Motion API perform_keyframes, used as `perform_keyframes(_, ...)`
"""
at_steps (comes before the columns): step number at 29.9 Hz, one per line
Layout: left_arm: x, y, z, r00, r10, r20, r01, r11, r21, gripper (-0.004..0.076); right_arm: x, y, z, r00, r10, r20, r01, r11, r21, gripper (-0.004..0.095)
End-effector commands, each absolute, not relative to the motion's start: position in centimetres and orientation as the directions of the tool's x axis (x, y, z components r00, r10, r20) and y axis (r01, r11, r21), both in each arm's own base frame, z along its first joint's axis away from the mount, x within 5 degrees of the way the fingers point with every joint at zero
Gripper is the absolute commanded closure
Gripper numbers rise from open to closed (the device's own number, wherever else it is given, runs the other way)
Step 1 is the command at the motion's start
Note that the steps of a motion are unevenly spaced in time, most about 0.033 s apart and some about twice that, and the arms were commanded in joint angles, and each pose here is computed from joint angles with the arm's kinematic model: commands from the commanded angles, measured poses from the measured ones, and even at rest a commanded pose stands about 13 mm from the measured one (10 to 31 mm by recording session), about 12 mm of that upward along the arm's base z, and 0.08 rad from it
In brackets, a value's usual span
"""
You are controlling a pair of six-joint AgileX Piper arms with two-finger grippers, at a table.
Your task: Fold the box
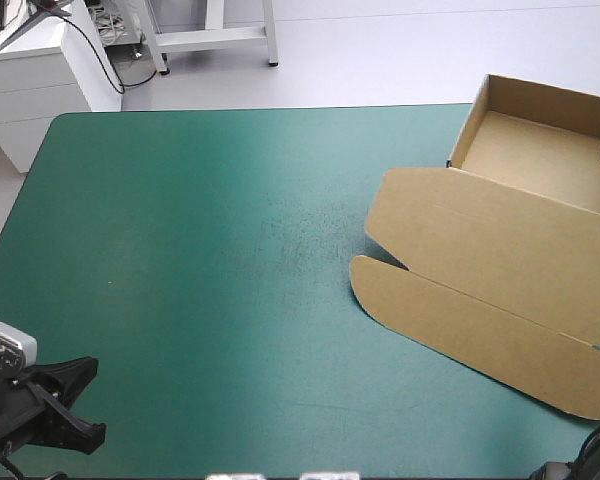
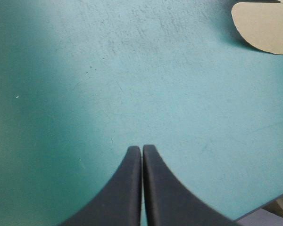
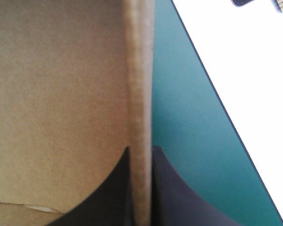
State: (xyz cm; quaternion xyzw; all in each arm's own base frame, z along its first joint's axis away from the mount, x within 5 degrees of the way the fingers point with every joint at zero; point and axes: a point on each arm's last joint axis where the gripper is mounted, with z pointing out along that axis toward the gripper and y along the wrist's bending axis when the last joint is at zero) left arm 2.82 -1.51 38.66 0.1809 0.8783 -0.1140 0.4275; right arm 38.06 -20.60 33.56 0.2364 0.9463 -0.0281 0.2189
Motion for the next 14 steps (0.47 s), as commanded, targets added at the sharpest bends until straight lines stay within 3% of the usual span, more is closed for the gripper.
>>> perform_keyframes(1,2.6,-1.4,38.9,-0.593,0.228,-0.772,0.415,0.908,-0.050,0.0732,36.6,-22.0,35.5,-0.731,0.494,-0.472,0.505,0.856,0.113,0.0853)
perform_keyframes(4,2.6,-1.4,38.9,-0.593,0.228,-0.772,0.415,0.908,-0.050,0.0732,36.5,-22.8,35.0,-0.729,0.506,-0.460,0.509,0.851,0.130,0.0671)
perform_keyframes(9,2.6,-1.4,38.9,-0.593,0.228,-0.772,0.415,0.908,-0.050,0.0732,36.4,-23.2,34.9,-0.725,0.513,-0.459,0.517,0.846,0.129,0.0202)
perform_keyframes(11,2.6,-1.4,38.9,-0.593,0.228,-0.772,0.415,0.908,-0.050,0.0732,36.3,-23.1,35.0,-0.723,0.515,-0.461,0.516,0.846,0.136,0.0095)
perform_keyframes(14,2.6,-1.4,38.9,-0.593,0.228,-0.772,0.415,0.908,-0.050,0.0732,36.1,-22.6,35.8,-0.716,0.509,-0.478,0.501,0.851,0.155,0.0071)
